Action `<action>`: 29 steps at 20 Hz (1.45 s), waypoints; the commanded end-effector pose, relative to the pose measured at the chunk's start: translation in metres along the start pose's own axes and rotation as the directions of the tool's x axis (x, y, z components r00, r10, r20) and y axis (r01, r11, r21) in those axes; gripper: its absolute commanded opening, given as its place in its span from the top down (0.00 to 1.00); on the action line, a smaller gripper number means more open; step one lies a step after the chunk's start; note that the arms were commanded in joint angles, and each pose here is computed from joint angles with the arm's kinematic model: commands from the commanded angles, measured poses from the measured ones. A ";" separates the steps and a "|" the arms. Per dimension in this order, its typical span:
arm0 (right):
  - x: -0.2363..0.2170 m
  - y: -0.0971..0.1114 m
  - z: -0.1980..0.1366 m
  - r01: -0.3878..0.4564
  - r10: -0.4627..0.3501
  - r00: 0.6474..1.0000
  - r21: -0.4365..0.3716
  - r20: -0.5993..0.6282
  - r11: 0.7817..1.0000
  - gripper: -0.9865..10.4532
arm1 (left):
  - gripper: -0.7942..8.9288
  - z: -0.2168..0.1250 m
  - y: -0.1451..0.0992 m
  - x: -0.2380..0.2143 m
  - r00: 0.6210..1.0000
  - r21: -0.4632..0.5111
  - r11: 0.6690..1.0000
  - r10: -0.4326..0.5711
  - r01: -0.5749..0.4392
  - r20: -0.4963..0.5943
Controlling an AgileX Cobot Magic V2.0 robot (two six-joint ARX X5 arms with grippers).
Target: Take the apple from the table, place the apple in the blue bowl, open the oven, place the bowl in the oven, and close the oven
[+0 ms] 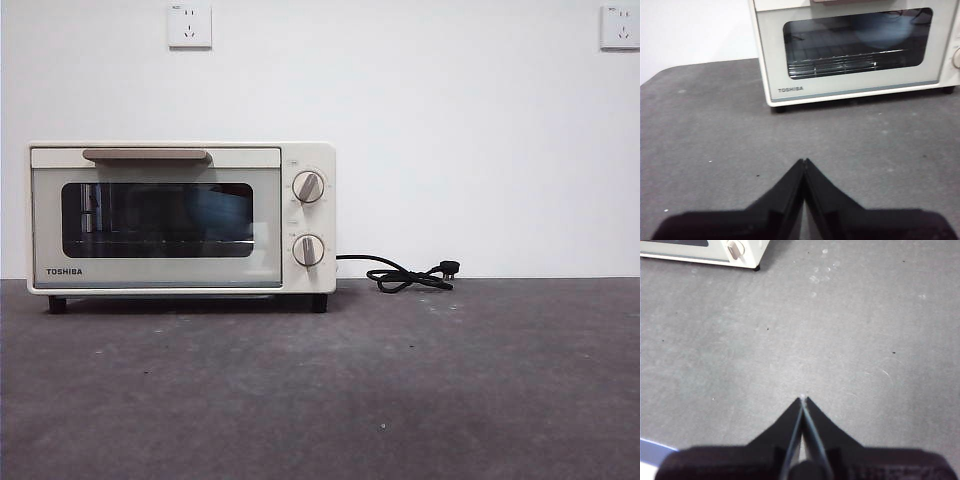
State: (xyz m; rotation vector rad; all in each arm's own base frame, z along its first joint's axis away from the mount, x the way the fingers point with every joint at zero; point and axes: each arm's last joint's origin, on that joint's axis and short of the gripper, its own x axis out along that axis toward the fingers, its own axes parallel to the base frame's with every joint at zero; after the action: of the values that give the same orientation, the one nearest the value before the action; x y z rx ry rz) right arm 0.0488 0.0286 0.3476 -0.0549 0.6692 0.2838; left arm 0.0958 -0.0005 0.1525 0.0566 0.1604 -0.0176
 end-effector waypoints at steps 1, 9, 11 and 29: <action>0.002 0.000 -0.001 0.002 -0.002 1.000 0.006 -0.004 1.000 0.91 | 0.92 -0.003 -0.002 0.001 0.999 -0.051 0.998 -0.036 0.036 0.000; 0.002 0.000 -0.001 0.001 -0.001 1.000 0.006 -0.003 1.000 0.91 | 0.92 -0.003 -0.002 0.001 0.999 -0.051 0.998 -0.037 0.037 -0.009; 0.002 0.000 -0.001 0.001 -0.001 1.000 0.006 -0.003 1.000 0.91 | 0.92 -0.003 -0.002 0.001 0.999 -0.052 0.998 -0.037 0.037 -0.009; 0.124 -0.037 -0.099 0.212 -0.261 0.788 0.151 0.557 0.965 0.91 | 0.92 -0.003 -0.002 0.002 0.999 -0.052 0.998 -0.038 0.037 -0.011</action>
State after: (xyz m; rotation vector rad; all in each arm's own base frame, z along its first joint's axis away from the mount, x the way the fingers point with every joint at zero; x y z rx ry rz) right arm 0.0902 0.0092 0.1998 0.0319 0.0548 0.0104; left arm 0.0961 -0.0026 0.1521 0.0129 0.1670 -0.0468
